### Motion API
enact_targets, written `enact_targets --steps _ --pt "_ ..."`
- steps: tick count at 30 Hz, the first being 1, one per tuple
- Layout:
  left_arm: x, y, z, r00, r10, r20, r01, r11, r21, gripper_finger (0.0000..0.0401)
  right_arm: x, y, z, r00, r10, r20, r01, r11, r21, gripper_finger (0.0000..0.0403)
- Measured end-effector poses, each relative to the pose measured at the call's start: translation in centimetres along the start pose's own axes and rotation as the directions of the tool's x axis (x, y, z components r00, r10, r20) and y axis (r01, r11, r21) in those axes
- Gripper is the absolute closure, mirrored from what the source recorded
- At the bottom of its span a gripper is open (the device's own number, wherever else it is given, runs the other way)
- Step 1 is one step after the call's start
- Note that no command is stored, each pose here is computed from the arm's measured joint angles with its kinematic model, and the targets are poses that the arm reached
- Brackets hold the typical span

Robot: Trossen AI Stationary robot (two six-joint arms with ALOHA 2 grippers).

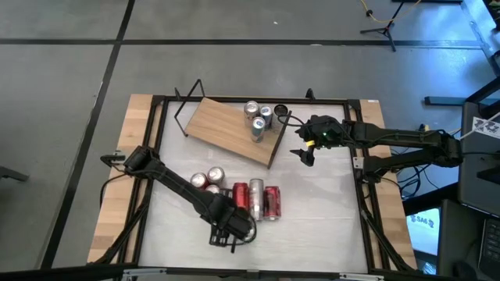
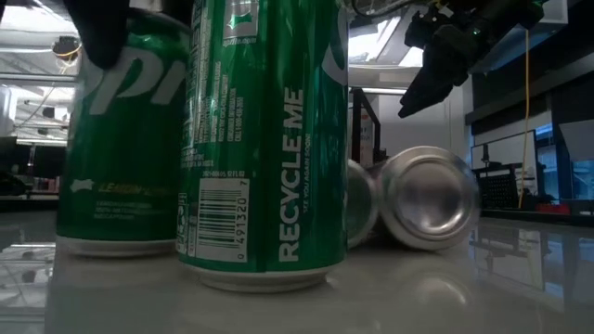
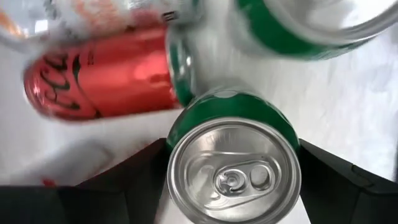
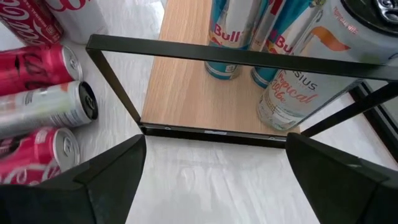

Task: Place canned beverage on shelf
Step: Put the left green soda can on the shelf

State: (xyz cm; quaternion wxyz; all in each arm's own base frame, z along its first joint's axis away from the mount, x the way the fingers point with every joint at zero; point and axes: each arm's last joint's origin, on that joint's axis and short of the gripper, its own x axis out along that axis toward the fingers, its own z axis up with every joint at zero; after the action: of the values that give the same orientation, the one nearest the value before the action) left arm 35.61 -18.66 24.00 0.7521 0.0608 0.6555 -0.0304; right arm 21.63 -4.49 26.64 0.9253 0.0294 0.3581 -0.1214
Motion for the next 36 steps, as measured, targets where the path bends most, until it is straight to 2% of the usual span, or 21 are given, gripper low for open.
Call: enact_targets --steps 7,11,14,17,22,25,30,36 --pt "-0.1 -0.6 0.4 0.997 0.027 0.078 -0.043 0.973 0.225 0.0118 0.0 0.0 0.0 1.000 0.000 0.000 0.000 1.000 0.003 0.0022" --pt "-0.1 -0.7 0.4 0.997 0.021 0.072 -0.041 0.957 0.286 0.0116 0.0 0.0 0.0 1.000 0.000 0.000 0.000 1.000 0.008 0.0022" --pt "-0.1 -0.7 0.4 0.997 0.020 0.070 -0.039 0.956 0.289 0.0104 0.0 0.0 0.0 1.000 0.000 0.000 0.000 1.000 0.013 0.0022" --pt "-0.1 -0.7 0.3 0.997 0.020 0.069 -0.040 0.956 0.289 0.0088 0.0 0.1 -0.1 0.999 0.037 -0.011 -0.036 0.995 0.091 0.0022" --pt "0.0 -0.7 0.3 0.998 0.022 0.065 -0.040 0.956 0.289 0.0074 -0.3 0.8 -1.7 0.971 0.160 -0.179 -0.130 0.977 0.168 0.0022" --pt "0.0 -0.6 0.3 0.998 0.022 0.065 -0.040 0.957 0.289 0.0072 -0.6 2.1 -2.6 0.946 0.180 -0.268 -0.144 0.979 0.147 0.0022" --pt "0.0 -0.5 0.4 0.998 0.025 0.065 -0.042 0.957 0.286 0.0073 -1.3 5.1 -3.3 0.938 0.174 -0.299 -0.161 0.985 0.067 0.0022" --pt "0.0 -0.4 0.4 0.998 0.028 0.062 -0.045 0.957 0.285 0.0066 -2.4 8.2 -5.1 0.921 0.106 -0.375 -0.097 0.994 0.043 0.0022"
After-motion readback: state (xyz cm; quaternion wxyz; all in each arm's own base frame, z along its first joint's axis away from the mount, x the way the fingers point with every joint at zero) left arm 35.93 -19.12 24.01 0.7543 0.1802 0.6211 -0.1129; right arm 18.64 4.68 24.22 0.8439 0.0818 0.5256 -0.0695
